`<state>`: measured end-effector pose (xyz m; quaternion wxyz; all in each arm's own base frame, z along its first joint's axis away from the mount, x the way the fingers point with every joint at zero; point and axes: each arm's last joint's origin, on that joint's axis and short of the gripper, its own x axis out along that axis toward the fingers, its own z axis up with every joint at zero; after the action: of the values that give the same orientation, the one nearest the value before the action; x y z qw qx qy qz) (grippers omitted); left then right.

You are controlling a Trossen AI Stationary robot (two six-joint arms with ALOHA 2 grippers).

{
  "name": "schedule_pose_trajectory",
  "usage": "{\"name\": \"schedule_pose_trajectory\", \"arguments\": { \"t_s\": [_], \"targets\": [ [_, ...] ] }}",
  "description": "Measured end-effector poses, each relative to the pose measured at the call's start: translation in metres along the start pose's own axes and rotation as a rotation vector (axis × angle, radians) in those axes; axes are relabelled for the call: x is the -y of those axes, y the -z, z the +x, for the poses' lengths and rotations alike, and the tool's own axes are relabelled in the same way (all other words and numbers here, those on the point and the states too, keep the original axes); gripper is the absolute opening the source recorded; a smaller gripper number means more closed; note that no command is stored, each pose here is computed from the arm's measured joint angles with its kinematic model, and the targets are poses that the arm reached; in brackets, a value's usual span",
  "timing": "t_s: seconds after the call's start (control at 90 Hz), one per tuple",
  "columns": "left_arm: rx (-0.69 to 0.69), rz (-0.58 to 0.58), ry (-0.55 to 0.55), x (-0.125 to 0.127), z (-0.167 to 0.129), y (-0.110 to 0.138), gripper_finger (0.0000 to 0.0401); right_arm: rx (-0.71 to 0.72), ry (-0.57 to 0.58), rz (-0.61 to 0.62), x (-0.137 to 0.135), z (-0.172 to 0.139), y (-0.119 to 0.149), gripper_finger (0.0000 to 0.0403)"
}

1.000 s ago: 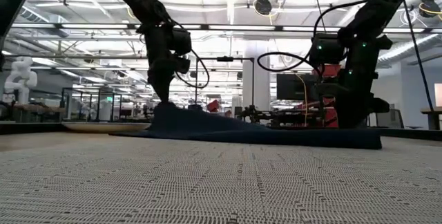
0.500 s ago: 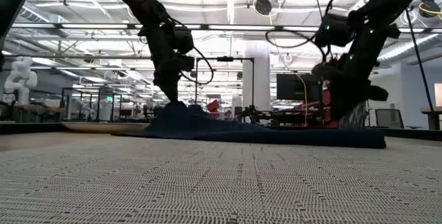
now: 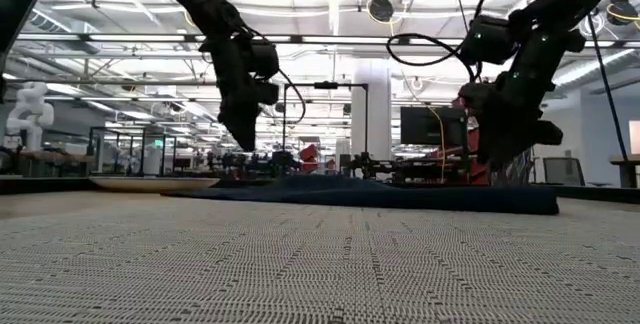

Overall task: Set table place
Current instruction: Fold the dark blue napkin

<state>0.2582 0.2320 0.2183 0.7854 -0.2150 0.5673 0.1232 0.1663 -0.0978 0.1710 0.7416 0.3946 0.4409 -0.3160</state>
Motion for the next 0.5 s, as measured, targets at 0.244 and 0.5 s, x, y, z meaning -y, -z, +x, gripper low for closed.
{"name": "schedule_pose_trajectory", "arguments": {
  "t_s": [0.244, 0.5],
  "targets": [
    [-0.182, 0.015, 0.159, 0.034, 0.037, 0.03, 0.0168, -0.045, 0.003, 0.011, -0.003, 0.008, 0.013, 0.0116],
    [-0.252, 0.071, 0.176, 0.054, 0.06, 0.048, 0.0168, -0.051, -0.01, 0.035, -0.006, 0.015, 0.024, 0.0116]
  ]
}}
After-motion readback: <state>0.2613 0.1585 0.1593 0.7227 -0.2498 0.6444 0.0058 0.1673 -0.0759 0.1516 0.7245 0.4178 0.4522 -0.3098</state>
